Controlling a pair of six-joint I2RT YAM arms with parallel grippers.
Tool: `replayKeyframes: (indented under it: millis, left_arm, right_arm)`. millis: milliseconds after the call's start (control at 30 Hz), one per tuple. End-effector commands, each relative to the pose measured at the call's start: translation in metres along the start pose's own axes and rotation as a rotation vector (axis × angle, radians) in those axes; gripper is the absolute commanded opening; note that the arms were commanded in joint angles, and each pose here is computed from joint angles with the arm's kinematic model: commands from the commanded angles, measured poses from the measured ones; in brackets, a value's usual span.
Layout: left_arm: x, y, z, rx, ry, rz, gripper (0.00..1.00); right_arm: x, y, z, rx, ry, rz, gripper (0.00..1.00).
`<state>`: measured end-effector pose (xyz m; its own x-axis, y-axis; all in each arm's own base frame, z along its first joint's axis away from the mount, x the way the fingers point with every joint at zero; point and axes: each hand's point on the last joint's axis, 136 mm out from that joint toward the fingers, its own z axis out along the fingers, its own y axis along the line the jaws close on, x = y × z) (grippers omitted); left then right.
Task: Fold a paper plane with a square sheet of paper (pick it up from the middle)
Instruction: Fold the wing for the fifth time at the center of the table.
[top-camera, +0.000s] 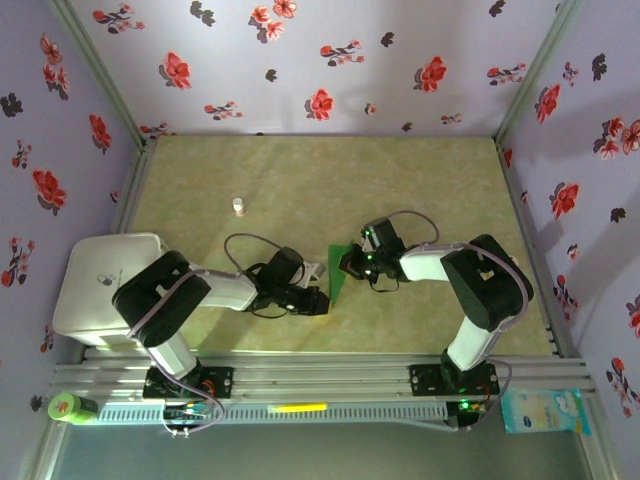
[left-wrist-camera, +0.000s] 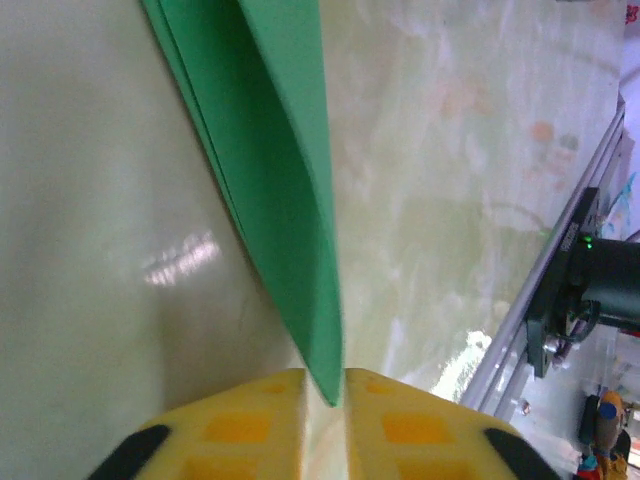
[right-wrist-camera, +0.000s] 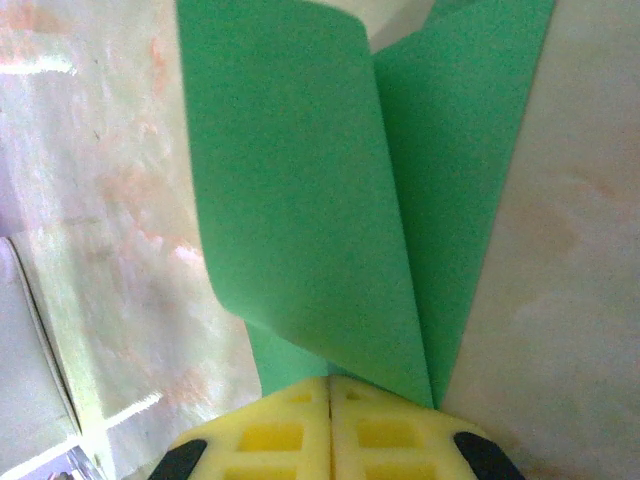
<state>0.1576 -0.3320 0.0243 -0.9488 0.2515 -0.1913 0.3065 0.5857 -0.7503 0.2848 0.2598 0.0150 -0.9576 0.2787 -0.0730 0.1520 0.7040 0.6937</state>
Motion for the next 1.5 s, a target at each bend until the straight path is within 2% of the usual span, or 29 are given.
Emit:
replayKeyframes:
  millis: [0,133,267,500,1000,1200,1467]
  left_arm:
    - [0.005,0.000,-0.012,-0.036,-0.027,-0.027,0.21]
    - [-0.022,-0.019,-0.033,-0.034,-0.170,-0.011,0.23]
    - [-0.045,-0.042,-0.044,-0.019,-0.220,0.027,0.20]
    - [-0.065,-0.059,-0.022,0.016,-0.152,0.037,0.13]
    - [-0.067,-0.040,0.013,-0.029,-0.081,0.023,0.11]
    - [-0.063,-0.028,0.018,-0.056,-0.070,0.013,0.01]
    - [-0.055,-0.013,0.023,-0.091,-0.056,-0.005,0.00]
  right_arm:
    - [0.017,-0.056,0.006,0.211,0.033,0.052,0.07]
    - [0.015,-0.054,0.006,0.206,0.027,0.053,0.07]
    - [0.016,-0.054,0.006,0.206,0.026,0.052,0.07]
    - [0.017,-0.053,0.008,0.205,0.030,0.053,0.07]
    - [0.018,-0.053,0.008,0.205,0.031,0.055,0.07]
    - [0.019,-0.054,0.009,0.207,0.034,0.057,0.07]
    - [0.019,-0.054,0.009,0.208,0.033,0.057,0.07]
